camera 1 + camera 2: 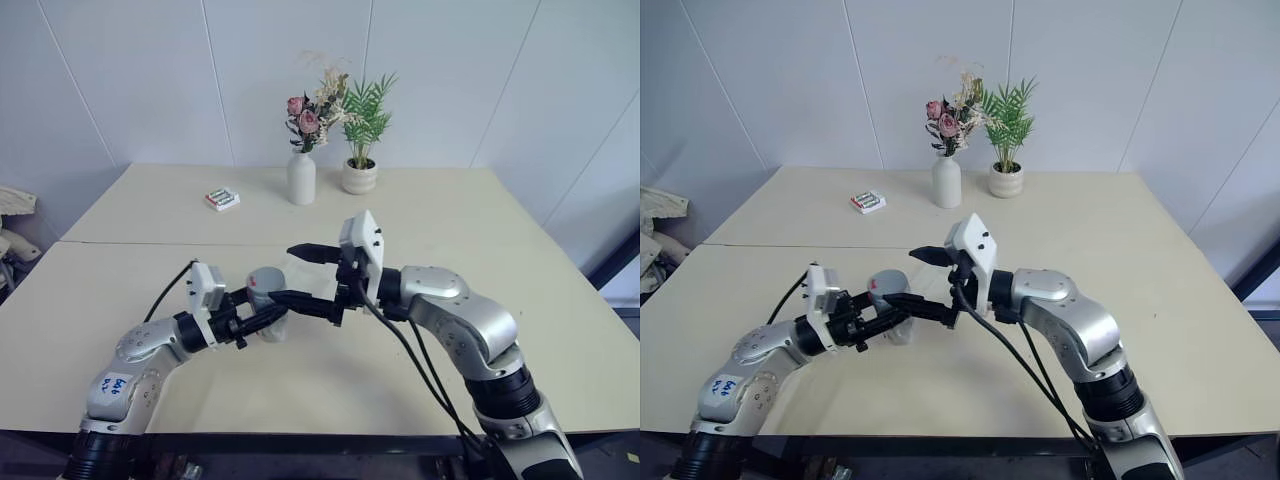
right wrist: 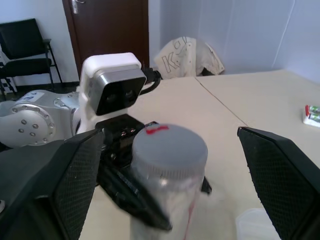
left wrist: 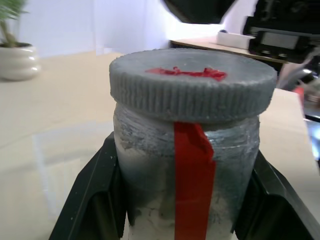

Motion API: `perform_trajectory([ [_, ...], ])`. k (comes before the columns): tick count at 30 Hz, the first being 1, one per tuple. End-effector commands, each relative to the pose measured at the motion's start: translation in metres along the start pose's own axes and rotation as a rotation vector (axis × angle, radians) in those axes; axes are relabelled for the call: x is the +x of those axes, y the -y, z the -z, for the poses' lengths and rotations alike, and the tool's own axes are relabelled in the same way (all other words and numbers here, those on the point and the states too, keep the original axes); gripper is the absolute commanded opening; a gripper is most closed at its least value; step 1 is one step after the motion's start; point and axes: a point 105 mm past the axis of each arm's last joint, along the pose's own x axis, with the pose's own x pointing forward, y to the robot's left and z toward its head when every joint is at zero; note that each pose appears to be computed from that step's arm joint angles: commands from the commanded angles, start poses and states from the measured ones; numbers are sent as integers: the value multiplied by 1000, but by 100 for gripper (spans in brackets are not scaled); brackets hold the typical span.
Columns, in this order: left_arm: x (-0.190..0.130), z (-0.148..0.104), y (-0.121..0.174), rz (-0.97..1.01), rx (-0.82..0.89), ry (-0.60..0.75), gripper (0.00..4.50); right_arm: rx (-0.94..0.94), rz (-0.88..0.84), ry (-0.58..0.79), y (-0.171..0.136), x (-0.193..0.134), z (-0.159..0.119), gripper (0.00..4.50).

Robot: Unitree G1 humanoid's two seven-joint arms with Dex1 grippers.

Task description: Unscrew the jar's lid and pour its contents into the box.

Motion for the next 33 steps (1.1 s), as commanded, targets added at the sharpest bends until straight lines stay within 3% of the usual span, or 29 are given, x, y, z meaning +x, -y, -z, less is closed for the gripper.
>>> perform_trajectory([
  [1,5,-5,0,38,38,4,213,-26,28,23,-3,5,-7,450],
  [11,15,-6,1,69,38,26,213,22,63,-40,-1,5,10,450],
  [24,16,-4,3,68,42,26,213,47,63,-29,-3,8,10,450],
  [30,14,-6,3,66,47,29,213,51,54,-31,-4,9,14,258],
  [33,14,-6,4,68,49,30,213,51,52,-37,-4,9,15,254],
])
